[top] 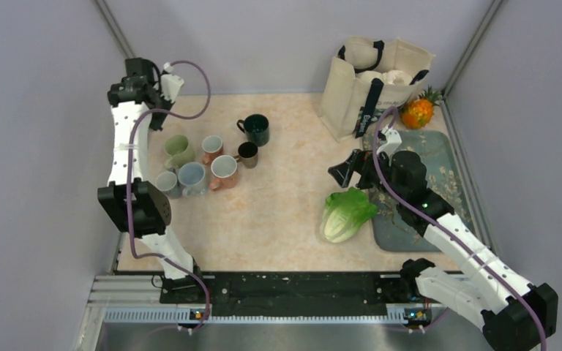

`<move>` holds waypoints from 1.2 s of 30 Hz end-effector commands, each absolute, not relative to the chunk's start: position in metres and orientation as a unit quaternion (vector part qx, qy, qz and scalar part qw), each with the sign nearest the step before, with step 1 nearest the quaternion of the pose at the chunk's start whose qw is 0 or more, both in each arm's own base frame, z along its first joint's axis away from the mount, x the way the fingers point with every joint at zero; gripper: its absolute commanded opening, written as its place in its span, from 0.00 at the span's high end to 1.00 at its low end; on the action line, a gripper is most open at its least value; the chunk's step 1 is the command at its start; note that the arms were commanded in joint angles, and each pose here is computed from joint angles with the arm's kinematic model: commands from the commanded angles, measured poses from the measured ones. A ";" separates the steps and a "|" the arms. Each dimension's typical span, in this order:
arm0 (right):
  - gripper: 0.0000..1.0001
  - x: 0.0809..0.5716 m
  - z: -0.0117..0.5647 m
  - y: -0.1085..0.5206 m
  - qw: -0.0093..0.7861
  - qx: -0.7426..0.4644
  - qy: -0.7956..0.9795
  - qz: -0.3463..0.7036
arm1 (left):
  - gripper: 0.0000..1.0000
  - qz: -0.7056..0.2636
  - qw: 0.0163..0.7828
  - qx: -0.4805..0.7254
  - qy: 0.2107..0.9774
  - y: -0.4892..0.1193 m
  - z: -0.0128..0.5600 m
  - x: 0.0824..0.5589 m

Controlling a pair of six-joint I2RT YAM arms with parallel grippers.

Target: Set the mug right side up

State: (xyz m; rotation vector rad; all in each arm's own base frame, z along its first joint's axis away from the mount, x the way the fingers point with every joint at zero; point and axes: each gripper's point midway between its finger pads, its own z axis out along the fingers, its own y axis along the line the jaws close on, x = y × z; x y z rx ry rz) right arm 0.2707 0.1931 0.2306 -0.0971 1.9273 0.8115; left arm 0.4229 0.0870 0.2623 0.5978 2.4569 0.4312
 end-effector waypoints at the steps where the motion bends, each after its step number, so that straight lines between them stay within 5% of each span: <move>1: 0.01 0.271 0.238 0.192 0.515 -0.055 0.791 0.325 | 1.00 0.202 0.245 0.203 0.926 0.149 0.271 0.396; 13: 0.01 0.275 0.238 0.191 0.513 -0.059 0.796 0.315 | 1.00 0.064 0.067 0.192 0.977 0.185 0.150 0.352; 24: 0.01 0.273 0.236 0.188 0.511 -0.053 0.800 0.310 | 1.00 -0.001 0.060 0.195 0.979 0.169 0.104 0.371; 36: 0.01 0.269 0.242 0.181 0.525 -0.047 0.794 0.304 | 0.67 -0.003 0.061 0.197 0.978 0.161 0.097 0.376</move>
